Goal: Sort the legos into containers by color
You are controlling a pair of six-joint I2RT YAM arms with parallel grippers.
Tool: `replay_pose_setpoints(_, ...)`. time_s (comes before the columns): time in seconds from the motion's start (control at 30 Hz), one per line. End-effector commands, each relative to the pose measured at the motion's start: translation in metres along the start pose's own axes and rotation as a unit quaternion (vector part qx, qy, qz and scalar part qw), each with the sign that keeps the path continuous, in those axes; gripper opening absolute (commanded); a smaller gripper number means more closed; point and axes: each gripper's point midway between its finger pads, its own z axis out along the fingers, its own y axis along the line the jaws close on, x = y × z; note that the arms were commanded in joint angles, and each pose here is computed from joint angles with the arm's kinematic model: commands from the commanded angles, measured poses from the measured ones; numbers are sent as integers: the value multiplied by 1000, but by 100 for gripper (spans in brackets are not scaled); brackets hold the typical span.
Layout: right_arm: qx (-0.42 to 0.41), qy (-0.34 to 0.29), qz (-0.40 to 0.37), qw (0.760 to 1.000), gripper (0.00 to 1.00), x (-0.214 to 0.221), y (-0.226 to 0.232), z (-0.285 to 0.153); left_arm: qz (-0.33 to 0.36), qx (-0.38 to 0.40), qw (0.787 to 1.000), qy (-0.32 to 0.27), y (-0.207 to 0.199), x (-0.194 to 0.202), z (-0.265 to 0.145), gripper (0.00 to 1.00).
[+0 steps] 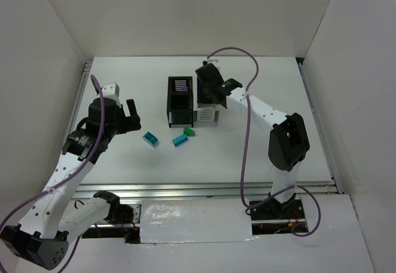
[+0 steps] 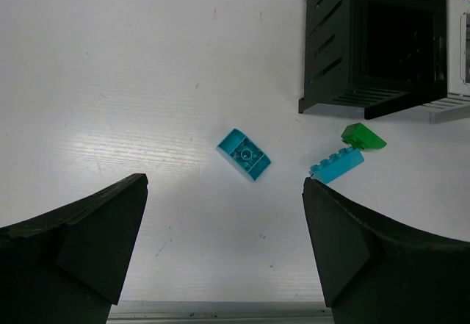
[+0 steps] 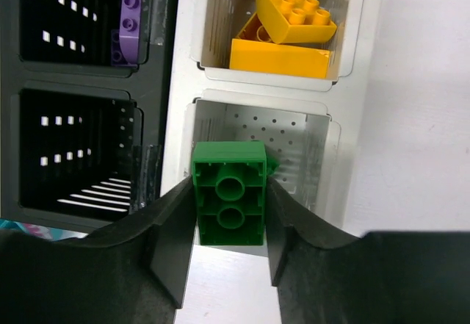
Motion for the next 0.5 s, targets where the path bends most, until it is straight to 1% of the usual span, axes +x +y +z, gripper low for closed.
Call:
replay_pose_setpoints(0.0, -2, -21, 0, 1000, 49, -14, 1, -12, 3, 14, 1000, -14, -4, -6, -1, 100)
replay_pose_setpoints(0.07, -5, -27, 3, 1000, 56, -17, 0, -17, 4, 14, 1000, -15, -4, -7, -1, 100)
replay_pose_setpoints(0.2, -5, -38, 5, 999, 62, -22, -2, -24, 4, 14, 1000, -15, -4, -7, -1, 99)
replay_pose_setpoints(0.33, -4, -37, 4, 999, 64, -22, -1, -28, 4, 14, 1000, -14, -4, -7, 0, 100)
replay_pose_setpoints(0.37, -11, -33, 1, 999, 63, -17, 1, -30, 4, 14, 1000, -15, -4, -7, 0, 99)
replay_pose_setpoints(0.43, -42, -50, 2, 998, 63, -22, 12, -46, 5, 15, 1000, -12, -4, -6, 1, 99)
replay_pose_setpoints(0.47, -54, -45, -6, 998, 63, -11, 19, -51, 5, 17, 1000, -12, -5, -5, 1, 100)
